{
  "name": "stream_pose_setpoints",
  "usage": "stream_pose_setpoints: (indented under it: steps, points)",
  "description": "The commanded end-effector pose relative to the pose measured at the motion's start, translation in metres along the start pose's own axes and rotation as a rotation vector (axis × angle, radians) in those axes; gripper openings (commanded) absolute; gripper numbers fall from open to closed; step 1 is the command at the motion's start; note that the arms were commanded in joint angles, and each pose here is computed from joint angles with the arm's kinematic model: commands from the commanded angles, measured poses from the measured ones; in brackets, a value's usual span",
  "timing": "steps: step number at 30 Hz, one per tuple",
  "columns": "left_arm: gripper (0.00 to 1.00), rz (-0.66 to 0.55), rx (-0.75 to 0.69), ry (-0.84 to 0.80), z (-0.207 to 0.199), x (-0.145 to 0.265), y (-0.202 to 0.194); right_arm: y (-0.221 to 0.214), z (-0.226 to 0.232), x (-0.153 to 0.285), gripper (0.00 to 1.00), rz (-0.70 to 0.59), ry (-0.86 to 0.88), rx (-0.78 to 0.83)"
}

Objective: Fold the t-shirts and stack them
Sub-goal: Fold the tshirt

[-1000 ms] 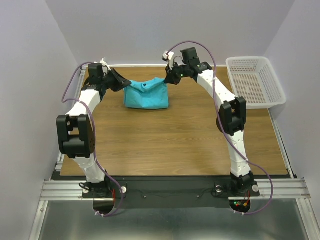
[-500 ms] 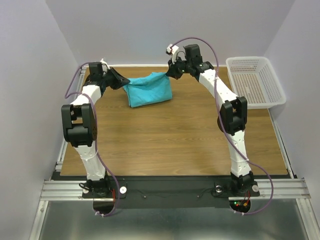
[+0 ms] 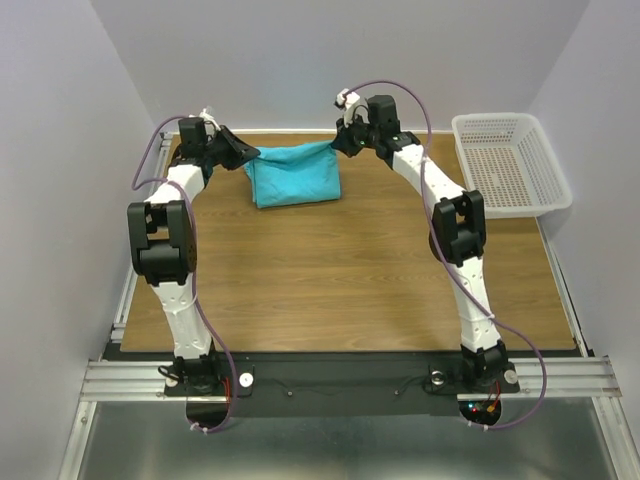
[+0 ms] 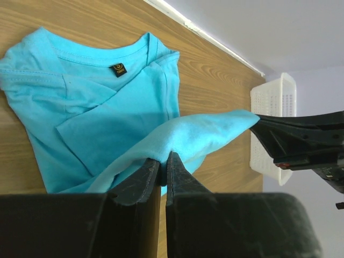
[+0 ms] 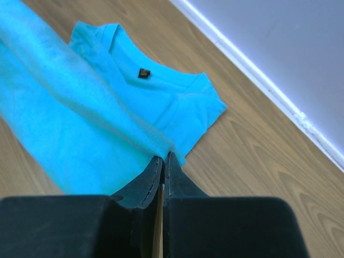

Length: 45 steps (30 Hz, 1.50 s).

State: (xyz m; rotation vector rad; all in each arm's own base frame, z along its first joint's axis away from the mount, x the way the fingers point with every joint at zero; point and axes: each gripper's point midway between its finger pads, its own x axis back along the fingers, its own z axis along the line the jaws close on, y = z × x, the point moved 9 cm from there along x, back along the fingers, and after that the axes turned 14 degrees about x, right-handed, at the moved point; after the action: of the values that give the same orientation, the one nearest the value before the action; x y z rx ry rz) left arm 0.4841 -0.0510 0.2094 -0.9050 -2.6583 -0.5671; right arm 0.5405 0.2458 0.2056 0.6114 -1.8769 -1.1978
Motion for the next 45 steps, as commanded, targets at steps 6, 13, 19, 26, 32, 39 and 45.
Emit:
stream_pose_setpoints:
  steps: [6, 13, 19, 26, 32, 39, 45]
  points:
    - [0.0, -0.07, -0.037, -0.065, -0.01, -0.008, 0.022, 0.018, -0.027, -0.009, 0.01, -0.12, -0.242, -0.012]
    - [0.0, -0.122, -0.033, -0.052, -0.014, -0.013, 0.034, 0.016, -0.032, -0.018, 0.0, -0.169, -0.298, -0.042]
    - [0.0, -0.159, -0.023, -0.034, -0.009, -0.015, 0.038, 0.001, -0.031, -0.03, 0.01, -0.16, -0.35, -0.075]
    - [0.0, -0.185, -0.018, -0.031, -0.003, -0.025, 0.045, -0.007, -0.033, -0.044, 0.01, -0.172, -0.463, -0.113]
    - [0.0, -0.205, -0.032, -0.064, -0.006, -0.033, 0.056, -0.007, -0.036, -0.053, 0.01, -0.196, -0.557, -0.133]
    - [0.0, -0.211, -0.031, -0.069, -0.001, -0.047, 0.065, -0.009, -0.037, -0.061, 0.0, -0.229, -0.587, -0.165]
    - [0.0, -0.237, -0.04, -0.094, 0.0, -0.051, 0.069, -0.014, -0.038, -0.067, 0.01, -0.244, -0.591, -0.174]
